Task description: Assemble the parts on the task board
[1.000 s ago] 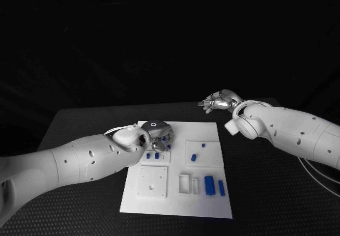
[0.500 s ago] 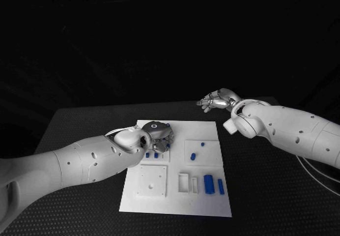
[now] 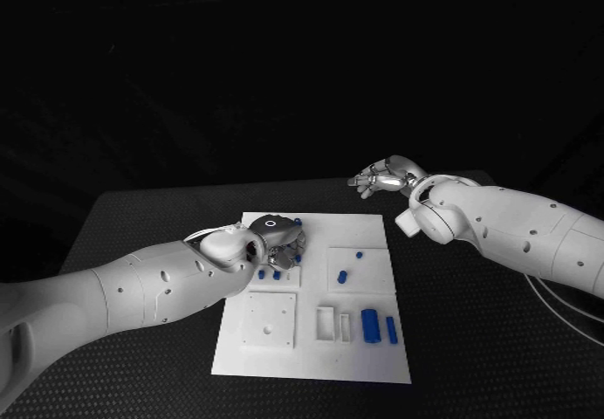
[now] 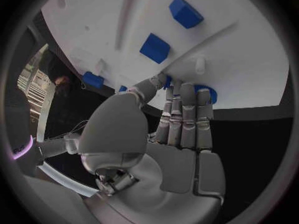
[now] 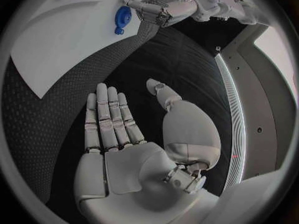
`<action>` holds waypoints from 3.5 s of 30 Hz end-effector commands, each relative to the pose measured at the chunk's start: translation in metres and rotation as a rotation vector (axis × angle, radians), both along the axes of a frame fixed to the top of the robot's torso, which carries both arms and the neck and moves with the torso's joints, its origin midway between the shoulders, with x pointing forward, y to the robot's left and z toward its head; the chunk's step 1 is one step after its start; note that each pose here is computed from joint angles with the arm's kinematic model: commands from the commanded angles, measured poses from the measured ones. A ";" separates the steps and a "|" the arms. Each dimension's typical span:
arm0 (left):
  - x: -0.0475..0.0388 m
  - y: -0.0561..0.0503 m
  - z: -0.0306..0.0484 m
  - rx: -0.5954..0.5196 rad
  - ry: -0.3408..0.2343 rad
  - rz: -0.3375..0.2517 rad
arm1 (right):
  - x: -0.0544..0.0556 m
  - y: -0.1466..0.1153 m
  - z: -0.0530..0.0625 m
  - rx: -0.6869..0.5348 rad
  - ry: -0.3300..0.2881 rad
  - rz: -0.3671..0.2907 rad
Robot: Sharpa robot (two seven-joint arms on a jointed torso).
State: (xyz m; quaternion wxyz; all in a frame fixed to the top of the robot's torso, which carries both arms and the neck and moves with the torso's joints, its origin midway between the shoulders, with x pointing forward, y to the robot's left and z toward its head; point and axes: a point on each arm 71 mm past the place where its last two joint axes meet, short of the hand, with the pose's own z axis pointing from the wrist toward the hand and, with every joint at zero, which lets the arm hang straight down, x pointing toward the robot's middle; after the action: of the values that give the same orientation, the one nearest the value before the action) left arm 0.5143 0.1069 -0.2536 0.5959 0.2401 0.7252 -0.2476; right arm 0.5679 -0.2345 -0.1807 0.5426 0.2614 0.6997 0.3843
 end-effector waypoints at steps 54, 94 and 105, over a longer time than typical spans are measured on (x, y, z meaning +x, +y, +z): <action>-0.0035 -0.001 0.0125 -0.137 -0.001 0.019 | 0.000 0.002 0.000 0.004 -0.001 0.015; 0.0035 0.073 0.0242 -0.127 0.126 0.162 | -0.001 -0.005 0.000 0.001 0.001 0.004; 0.0043 0.065 0.0236 -0.136 0.124 0.144 | -0.001 -0.004 0.000 0.001 0.000 0.006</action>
State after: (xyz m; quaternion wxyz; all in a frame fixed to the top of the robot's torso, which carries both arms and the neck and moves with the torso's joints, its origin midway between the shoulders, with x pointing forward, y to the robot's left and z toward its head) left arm 0.5189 0.1731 -0.2299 0.5864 0.1268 0.7557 -0.2627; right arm 0.5672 -0.2402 -0.1807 0.5438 0.2641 0.6994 0.3813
